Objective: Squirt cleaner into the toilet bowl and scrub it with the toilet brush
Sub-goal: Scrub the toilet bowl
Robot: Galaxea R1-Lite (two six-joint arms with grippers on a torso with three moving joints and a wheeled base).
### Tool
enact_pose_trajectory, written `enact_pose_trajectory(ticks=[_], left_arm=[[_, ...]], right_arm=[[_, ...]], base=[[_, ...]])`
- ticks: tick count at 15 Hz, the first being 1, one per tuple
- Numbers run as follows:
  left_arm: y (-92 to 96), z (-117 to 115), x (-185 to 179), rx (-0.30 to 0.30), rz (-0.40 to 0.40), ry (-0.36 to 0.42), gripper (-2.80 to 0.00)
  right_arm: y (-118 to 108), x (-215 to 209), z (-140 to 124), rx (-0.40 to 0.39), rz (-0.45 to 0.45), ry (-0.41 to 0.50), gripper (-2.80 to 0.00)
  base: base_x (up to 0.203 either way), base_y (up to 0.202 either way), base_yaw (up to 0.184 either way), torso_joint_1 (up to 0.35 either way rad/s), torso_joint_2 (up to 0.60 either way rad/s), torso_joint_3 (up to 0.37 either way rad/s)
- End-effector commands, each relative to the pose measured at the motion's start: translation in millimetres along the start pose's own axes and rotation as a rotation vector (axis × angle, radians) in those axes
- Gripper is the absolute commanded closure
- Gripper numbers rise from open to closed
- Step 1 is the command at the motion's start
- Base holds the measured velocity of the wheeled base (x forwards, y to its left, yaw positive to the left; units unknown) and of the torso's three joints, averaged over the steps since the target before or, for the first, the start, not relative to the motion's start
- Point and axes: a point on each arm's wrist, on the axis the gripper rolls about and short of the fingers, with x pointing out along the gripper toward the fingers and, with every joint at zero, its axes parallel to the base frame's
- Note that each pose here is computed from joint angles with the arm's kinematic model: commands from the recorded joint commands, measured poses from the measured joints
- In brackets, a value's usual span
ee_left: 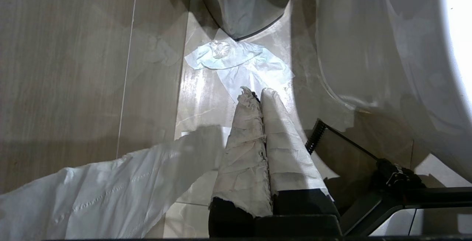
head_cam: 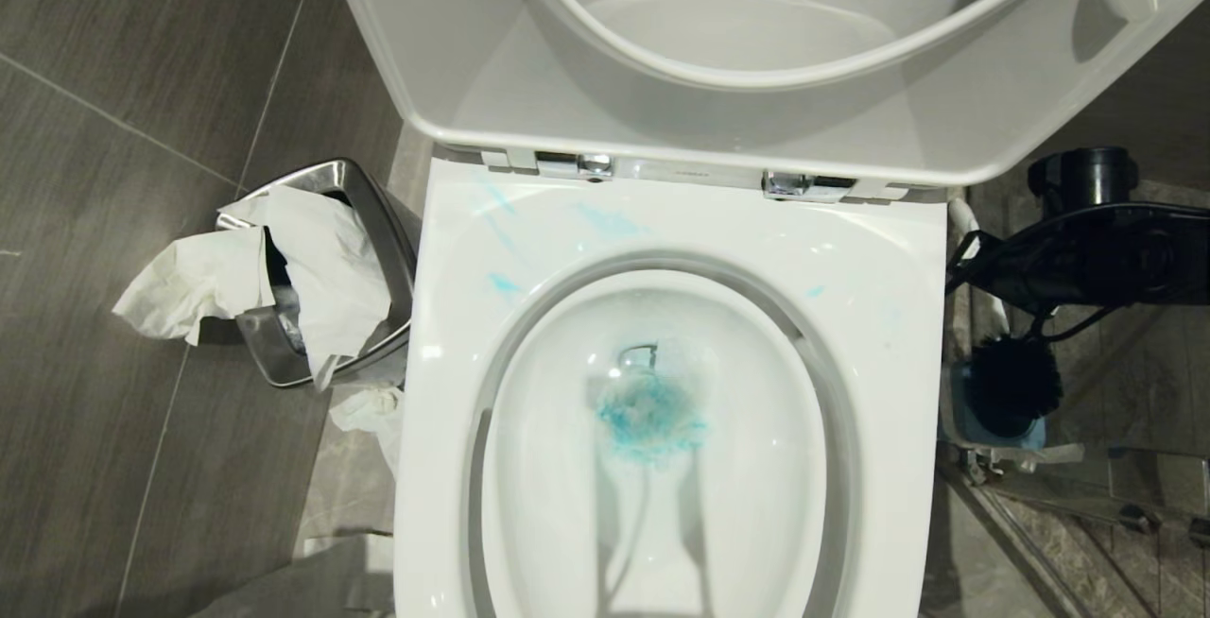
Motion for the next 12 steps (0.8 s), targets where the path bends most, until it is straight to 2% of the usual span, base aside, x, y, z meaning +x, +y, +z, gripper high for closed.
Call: enact_pose_trajectory(ticks=[1, 5, 12], left_arm=[[0.0, 0, 0, 0.0, 0.0, 0.0, 0.0], [0.0, 0, 0, 0.0, 0.0, 0.0, 0.0], [0.0, 0, 0, 0.004, -0.002, 0.0, 0.0]], right_arm=[[6, -17, 7, -0.031, 0.025, -0.028, 0.0], [4, -21, 5, -0.071, 0.019, -0.02, 0.0], [-3, -41, 14, -0.083, -0.002, -0.021, 0.0]], base=[[0.0, 0.0, 0.0, 0.0, 0.0, 0.0], [0.0, 0.0, 0.0, 0.0, 0.0, 0.0], [0.0, 0.0, 0.0, 0.0, 0.0, 0.0]])
